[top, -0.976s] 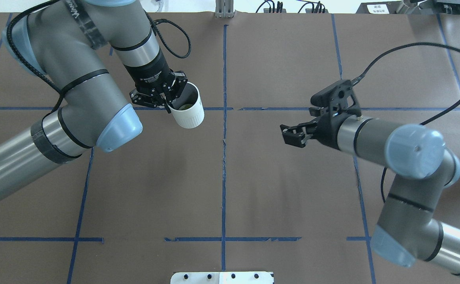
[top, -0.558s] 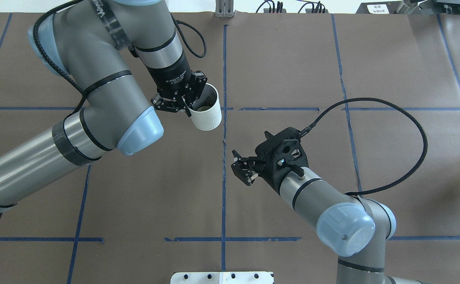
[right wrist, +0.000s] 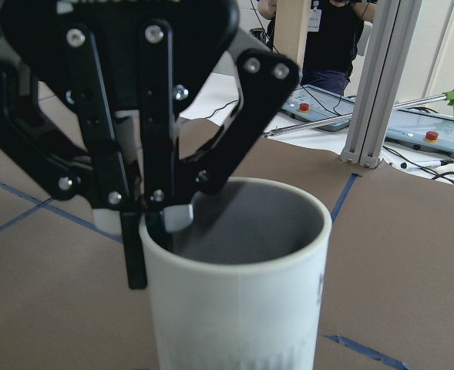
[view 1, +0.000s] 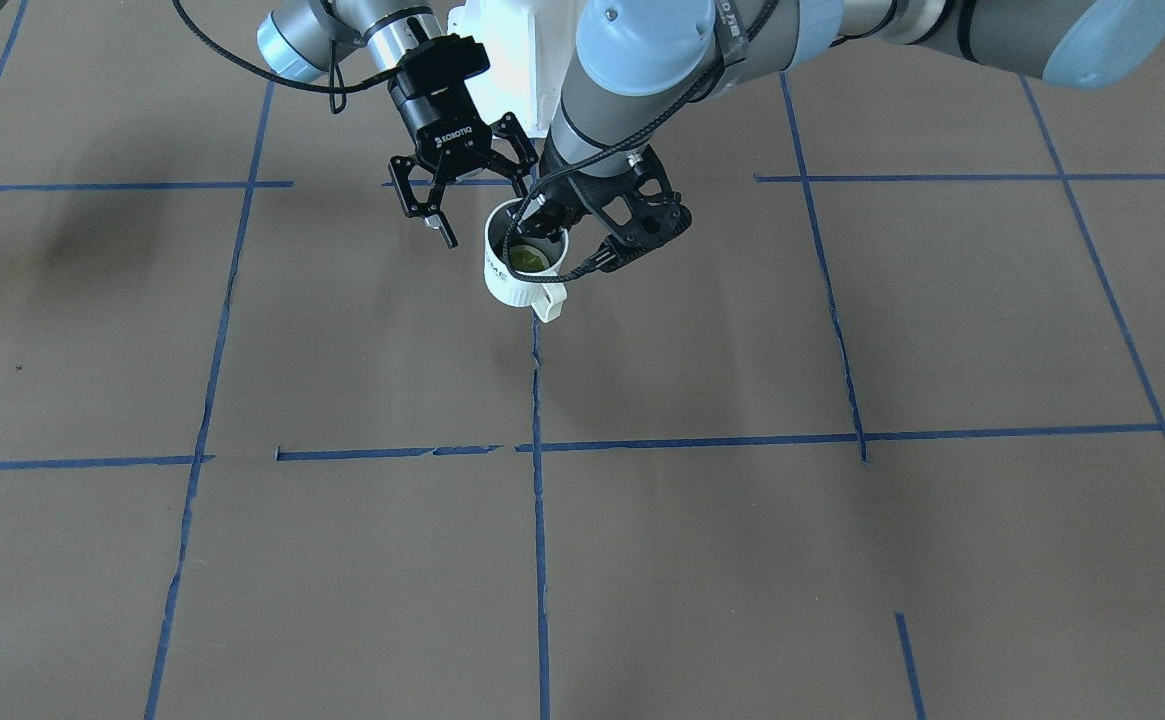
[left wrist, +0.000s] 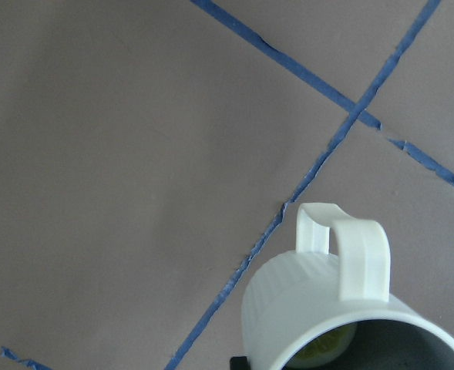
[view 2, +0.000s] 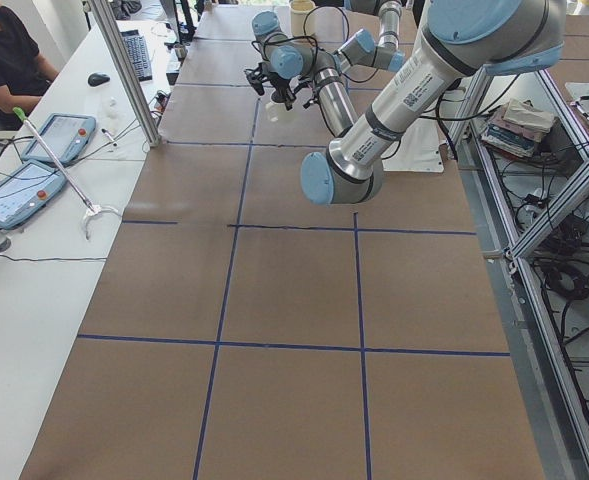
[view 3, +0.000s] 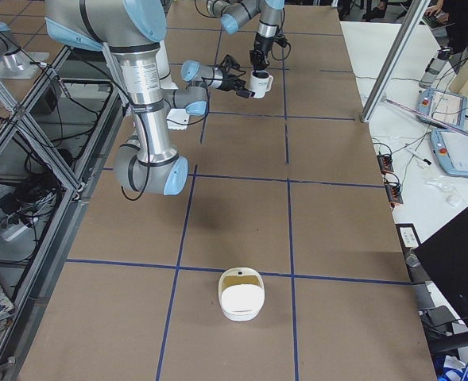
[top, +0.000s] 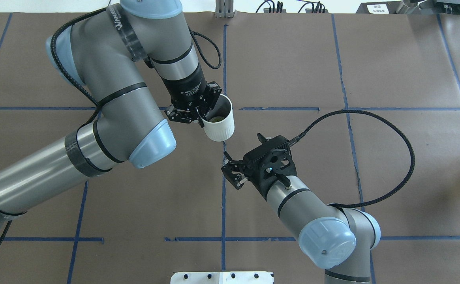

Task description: Left arm hands cup to right arm to dump lemon

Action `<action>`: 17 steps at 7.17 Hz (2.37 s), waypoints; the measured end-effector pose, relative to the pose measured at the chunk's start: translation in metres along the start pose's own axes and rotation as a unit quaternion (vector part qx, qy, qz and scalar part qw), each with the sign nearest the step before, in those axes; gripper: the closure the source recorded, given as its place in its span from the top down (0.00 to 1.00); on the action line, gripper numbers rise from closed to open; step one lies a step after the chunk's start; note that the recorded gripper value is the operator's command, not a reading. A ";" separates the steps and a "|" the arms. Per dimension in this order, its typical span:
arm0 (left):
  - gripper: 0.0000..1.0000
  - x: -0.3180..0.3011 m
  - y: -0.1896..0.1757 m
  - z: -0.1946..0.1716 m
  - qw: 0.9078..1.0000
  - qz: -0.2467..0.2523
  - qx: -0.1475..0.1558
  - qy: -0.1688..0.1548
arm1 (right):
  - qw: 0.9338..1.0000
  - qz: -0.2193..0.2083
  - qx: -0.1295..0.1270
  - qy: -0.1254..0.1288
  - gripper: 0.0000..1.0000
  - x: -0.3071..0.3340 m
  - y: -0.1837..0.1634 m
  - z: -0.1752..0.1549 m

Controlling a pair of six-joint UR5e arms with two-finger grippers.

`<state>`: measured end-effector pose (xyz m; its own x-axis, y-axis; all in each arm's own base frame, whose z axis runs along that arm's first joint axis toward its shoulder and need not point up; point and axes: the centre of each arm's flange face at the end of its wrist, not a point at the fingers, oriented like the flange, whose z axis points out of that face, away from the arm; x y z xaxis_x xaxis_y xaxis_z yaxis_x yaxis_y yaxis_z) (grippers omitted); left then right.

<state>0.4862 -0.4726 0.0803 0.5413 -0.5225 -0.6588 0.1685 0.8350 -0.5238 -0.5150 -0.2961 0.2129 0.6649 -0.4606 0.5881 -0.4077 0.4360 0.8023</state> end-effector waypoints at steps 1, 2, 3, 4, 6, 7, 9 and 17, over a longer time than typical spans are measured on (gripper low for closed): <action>0.02 0.002 0.009 0.004 1.000 0.005 -0.005 0.002 | 1.000 0.001 0.002 0.001 1.00 -0.001 -0.001 0.000; 0.02 0.003 0.016 0.007 1.000 0.008 -0.009 0.005 | 1.000 0.001 0.002 0.001 1.00 -0.002 -0.001 0.001; 0.02 0.003 0.020 0.007 1.000 0.010 -0.011 0.007 | 1.000 0.000 0.002 0.002 1.00 -0.002 -0.001 0.001; 0.03 0.004 0.021 0.007 1.000 0.011 -0.012 0.008 | 1.000 0.000 0.002 0.002 1.00 -0.002 0.000 0.001; 0.06 0.004 0.023 0.006 1.000 0.012 -0.014 0.009 | 1.000 -0.003 0.001 0.005 1.00 -0.001 0.001 0.003; 0.08 0.003 0.025 0.005 1.000 0.013 -0.020 0.009 | 1.000 -0.005 -0.001 0.007 0.99 0.000 0.003 0.005; 0.59 0.002 0.029 0.002 0.999 0.015 -0.033 0.010 | 1.000 -0.007 -0.003 0.009 0.49 0.000 0.007 0.008; 1.00 -0.037 -0.009 -0.088 0.994 0.036 0.011 0.104 | 0.997 -0.005 0.010 0.071 0.36 0.084 0.031 -0.022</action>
<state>0.3921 -0.4757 0.0614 0.3714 -0.4838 -0.7925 0.1541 0.8738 -0.4612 -0.4581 -0.3041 0.2845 0.7503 -0.3502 0.5608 -0.4117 0.4162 0.8107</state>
